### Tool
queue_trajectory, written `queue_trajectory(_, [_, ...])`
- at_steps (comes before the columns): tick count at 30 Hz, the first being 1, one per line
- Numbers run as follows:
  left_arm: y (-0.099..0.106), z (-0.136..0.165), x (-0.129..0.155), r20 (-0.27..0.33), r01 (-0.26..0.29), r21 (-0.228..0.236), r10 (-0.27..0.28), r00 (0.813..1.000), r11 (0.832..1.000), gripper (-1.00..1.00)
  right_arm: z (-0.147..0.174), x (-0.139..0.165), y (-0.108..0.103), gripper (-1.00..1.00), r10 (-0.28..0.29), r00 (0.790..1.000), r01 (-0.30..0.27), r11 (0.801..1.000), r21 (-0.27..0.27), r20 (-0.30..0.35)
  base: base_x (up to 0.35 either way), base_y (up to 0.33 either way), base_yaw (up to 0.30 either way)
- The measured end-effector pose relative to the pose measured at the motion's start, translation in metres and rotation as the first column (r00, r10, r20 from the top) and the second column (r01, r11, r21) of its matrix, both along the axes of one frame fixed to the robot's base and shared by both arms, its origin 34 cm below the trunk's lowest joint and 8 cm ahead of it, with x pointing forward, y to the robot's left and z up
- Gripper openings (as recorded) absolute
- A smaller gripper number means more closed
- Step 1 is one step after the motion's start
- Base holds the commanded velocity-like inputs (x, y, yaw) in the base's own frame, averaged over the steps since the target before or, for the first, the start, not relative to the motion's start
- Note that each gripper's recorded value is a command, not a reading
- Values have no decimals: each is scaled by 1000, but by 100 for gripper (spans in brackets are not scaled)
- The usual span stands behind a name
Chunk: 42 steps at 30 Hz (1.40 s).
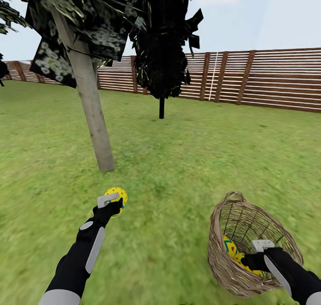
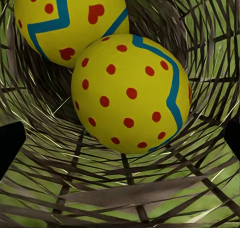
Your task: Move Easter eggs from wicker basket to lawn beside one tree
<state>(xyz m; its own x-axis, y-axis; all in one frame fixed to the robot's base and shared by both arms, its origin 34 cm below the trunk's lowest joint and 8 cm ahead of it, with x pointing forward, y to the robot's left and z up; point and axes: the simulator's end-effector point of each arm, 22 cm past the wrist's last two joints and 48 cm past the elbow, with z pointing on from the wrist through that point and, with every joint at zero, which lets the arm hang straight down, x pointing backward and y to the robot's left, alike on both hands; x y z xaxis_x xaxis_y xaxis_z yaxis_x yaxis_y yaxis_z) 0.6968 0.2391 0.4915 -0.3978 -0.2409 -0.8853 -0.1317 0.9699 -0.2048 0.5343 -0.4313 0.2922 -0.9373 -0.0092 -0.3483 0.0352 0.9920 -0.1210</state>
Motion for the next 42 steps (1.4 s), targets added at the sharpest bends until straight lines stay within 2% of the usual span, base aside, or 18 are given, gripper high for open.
queue_trajectory(13, [-1, -25, -1, -31, 0, -10, 0, 1000, 1000, -100, -20, -10, 3, 100, 1, 999, -1, 1000, 1, -43, 0, 0, 0])
queue_trajectory(16, [-1, -35, -4, -55, 3, -11, -4, 998, 1000, -100, -21, -11, 2, 100, -1, 999, 1, 1000, 0, -46, 71, 0, 0])
queue_trajectory(27, [0, -37, -5, -58, -3, -14, 2, 998, 1000, -100, -21, -12, 2, 100, -2, 999, 2, 1000, 1, -46, 130, -27, 0])
queue_trajectory(42, [-2, -36, -4, -50, -3, -17, 2, 999, 1000, -100, -21, -12, 3, 100, -1, 999, 1, 1000, 1, -47, 5, -59, 0])
